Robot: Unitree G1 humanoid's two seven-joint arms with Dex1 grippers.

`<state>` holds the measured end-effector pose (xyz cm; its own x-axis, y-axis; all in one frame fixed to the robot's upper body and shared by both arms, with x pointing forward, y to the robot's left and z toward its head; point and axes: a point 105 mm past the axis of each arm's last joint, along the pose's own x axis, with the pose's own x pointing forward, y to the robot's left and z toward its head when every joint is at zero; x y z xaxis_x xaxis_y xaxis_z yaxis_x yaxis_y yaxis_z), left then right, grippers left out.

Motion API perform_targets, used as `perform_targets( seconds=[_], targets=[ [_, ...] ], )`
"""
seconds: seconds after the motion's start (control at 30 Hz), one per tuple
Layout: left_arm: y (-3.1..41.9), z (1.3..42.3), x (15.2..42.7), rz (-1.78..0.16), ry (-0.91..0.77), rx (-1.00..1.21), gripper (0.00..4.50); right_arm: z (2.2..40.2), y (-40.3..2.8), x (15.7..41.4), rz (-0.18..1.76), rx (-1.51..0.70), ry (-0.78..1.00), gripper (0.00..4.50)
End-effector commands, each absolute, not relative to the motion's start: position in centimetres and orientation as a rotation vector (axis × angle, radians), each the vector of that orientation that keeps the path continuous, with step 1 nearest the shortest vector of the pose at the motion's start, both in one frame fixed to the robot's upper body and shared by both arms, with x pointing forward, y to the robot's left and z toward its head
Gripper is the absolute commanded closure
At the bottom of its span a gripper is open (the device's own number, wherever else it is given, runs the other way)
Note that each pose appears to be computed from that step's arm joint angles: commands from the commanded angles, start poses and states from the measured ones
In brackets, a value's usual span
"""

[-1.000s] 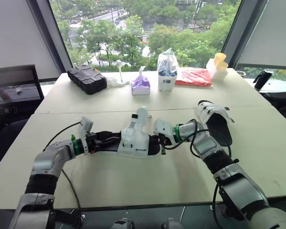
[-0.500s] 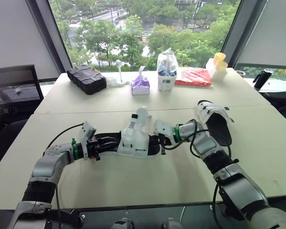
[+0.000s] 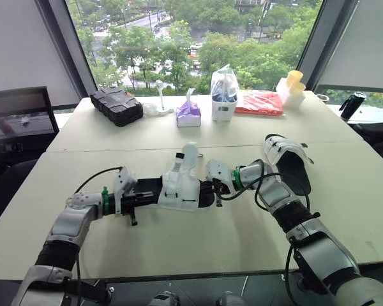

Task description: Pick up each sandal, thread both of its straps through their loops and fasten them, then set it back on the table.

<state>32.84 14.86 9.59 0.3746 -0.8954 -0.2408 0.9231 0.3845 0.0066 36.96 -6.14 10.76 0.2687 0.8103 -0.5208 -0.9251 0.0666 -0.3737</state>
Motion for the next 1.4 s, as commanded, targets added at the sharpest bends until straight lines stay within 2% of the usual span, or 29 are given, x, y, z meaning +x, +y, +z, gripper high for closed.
perform_targets(
  seconds=[0.03, 0.2, 0.5, 0.77, 0.93, 1.03, 1.13, 1.3, 1.4],
  targets=[
    [14.1, 8.9, 32.4, -1.229, 0.235, 0.154, 4.48, 9.4, -6.8, 36.8, 1.317, -0.746, 0.252, 4.5],
    [13.5, 9.5, 31.4, -1.3, 0.245, 0.096, 4.48, 9.5, -7.1, 36.2, 1.329, -0.72, 0.247, 4.5],
    [12.8, 10.2, 30.0, -1.367, 0.272, 0.03, 4.48, 9.3, -6.2, 33.4, 1.43, -0.641, 0.242, 4.5],
    [11.7, 9.9, 28.2, -1.433, 0.293, 0.01, 4.48, 9.2, -6.3, 33.6, 1.419, -0.656, 0.248, 4.5],
    [12.5, 8.5, 27.0, -1.443, 0.368, 0.055, 4.48, 8.8, -6.2, 33.7, 1.414, -0.671, 0.253, 4.5],
    [14.8, 7.7, 27.9, -1.388, 0.408, 0.17, 4.48, 8.7, -6.2, 33.9, 1.409, -0.69, 0.255, 4.5],
    [16.1, 8.5, 29.2, -1.332, 0.4, 0.17, 4.48, 8.6, -6.2, 34.0, 1.407, -0.693, 0.255, 4.5],
    [17.1, 12.0, 31.7, -1.257, 0.345, 0.033, 4.48, 8.5, -6.2, 34.2, 1.406, -0.703, 0.257, 4.5],
    [17.1, 13.7, 32.2, -1.257, 0.343, -0.065, 4.48, 8.5, -6.2, 34.2, 1.406, -0.708, 0.258, 4.5]
  ],
)
